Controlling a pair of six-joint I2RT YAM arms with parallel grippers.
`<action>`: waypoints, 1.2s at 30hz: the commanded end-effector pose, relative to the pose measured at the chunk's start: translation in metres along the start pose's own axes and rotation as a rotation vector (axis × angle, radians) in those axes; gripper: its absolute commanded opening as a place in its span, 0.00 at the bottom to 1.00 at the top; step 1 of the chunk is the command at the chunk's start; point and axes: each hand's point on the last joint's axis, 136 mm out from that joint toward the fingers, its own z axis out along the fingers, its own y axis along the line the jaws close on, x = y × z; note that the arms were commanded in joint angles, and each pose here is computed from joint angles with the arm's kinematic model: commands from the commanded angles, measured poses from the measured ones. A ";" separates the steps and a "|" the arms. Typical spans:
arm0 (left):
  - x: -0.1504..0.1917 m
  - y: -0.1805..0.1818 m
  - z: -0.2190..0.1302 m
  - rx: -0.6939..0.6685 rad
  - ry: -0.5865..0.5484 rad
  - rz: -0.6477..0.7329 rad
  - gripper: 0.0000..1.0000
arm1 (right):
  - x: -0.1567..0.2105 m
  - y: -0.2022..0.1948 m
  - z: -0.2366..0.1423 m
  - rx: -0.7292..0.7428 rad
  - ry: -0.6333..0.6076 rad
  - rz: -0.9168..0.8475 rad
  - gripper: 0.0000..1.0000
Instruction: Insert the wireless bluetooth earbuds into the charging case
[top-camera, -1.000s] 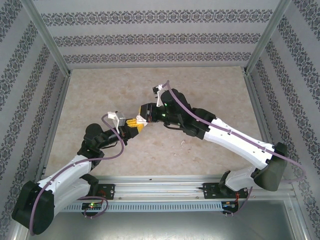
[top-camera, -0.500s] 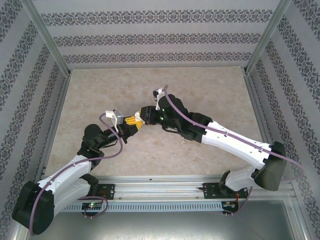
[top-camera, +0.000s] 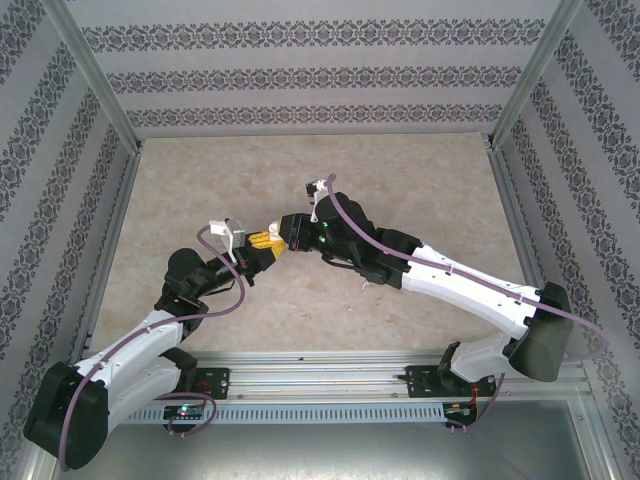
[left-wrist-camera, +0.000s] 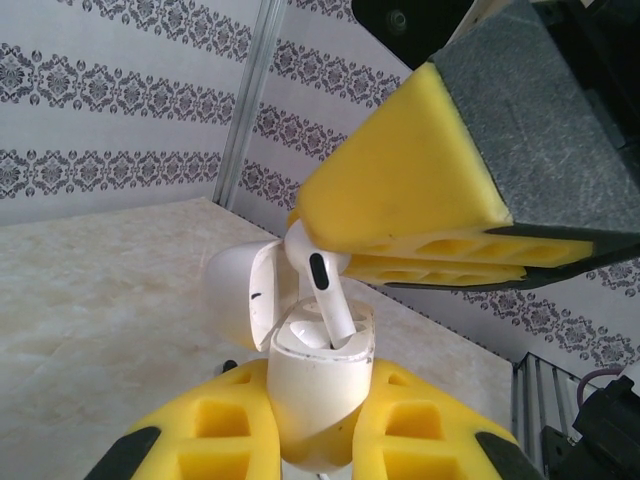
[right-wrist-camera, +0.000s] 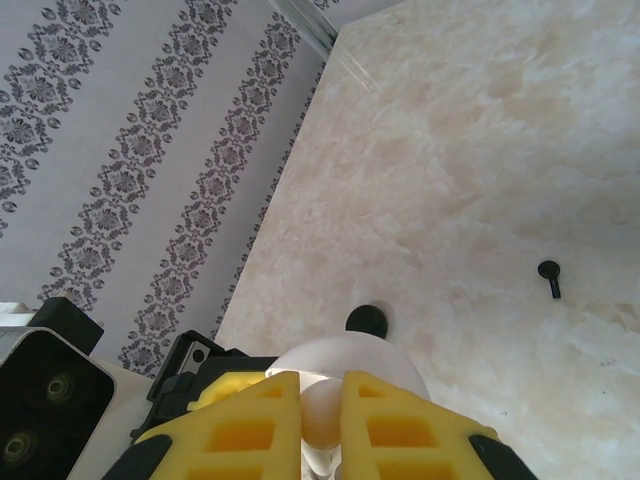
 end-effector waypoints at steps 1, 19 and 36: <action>-0.031 -0.006 -0.001 0.016 -0.090 0.048 0.00 | 0.007 -0.004 -0.004 0.020 -0.001 -0.001 0.13; -0.023 -0.005 0.001 0.019 -0.053 0.038 0.00 | 0.027 -0.010 -0.003 0.100 0.101 -0.053 0.26; -0.014 0.000 0.002 -0.007 -0.004 0.060 0.00 | 0.005 -0.003 -0.038 0.251 0.177 0.012 0.54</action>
